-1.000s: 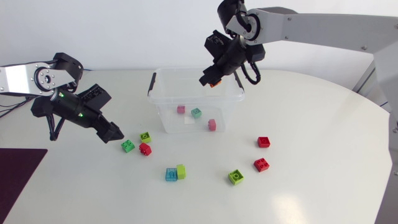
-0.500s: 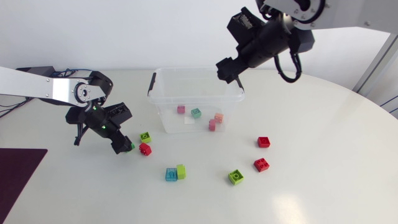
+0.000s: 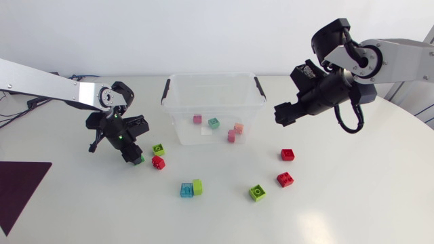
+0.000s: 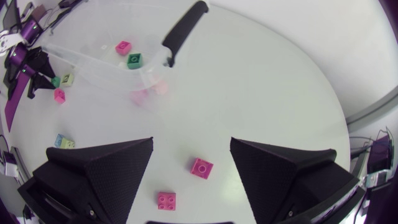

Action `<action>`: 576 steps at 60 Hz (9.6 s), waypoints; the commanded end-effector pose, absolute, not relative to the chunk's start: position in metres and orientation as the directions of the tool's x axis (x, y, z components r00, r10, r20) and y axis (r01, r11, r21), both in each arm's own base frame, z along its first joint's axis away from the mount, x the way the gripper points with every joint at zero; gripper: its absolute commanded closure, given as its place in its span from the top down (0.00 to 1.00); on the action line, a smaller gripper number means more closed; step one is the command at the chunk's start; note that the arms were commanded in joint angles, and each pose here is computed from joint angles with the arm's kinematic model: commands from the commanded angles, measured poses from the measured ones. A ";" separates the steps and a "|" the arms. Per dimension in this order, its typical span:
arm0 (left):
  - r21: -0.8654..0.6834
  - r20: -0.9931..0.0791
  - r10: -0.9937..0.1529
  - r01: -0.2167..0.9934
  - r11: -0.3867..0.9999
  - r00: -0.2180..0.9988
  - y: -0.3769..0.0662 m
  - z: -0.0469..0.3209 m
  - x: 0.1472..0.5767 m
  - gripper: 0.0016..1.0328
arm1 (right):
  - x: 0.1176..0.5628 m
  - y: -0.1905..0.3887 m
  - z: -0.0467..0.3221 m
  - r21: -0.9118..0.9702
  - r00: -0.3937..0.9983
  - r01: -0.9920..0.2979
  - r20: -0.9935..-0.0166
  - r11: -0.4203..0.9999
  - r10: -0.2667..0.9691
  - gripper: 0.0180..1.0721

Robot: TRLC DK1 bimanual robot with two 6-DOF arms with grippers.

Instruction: Pick up the duplo bricks and place them in the container

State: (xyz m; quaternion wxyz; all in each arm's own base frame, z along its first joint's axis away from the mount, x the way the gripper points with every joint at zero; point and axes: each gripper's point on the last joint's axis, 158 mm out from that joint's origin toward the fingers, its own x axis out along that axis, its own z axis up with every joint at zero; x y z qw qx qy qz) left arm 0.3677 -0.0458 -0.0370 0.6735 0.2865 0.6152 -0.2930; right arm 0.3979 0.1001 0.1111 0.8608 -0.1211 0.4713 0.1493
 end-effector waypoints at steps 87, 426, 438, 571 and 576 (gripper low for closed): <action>-0.045 -0.597 -0.548 0.658 0.752 0.586 -0.211 0.180 0.470 0.25 | 0.386 0.067 -0.033 -0.032 0.138 -0.009 -0.990 0.999 -0.031 0.23; 0.150 -0.944 -0.231 0.931 0.334 0.235 -0.108 -0.005 0.326 0.92 | 0.451 0.240 0.182 -0.021 0.570 -0.465 -0.772 0.885 0.281 0.93; 0.125 -0.958 -0.210 0.945 0.303 0.194 -0.112 -0.022 0.329 0.89 | 0.389 0.222 0.171 -0.020 0.521 -0.492 -0.808 0.870 0.276 0.93; 0.162 -0.572 -0.501 0.688 0.707 0.649 -0.216 0.169 0.484 0.95 | 0.358 0.209 0.151 -0.020 0.473 -0.478 -0.848 0.878 0.238 0.22; 0.182 -0.558 -0.484 0.668 0.721 0.674 -0.195 0.186 0.469 0.95 | 0.381 0.213 0.172 -0.006 0.521 -0.456 -0.813 0.890 0.261 0.22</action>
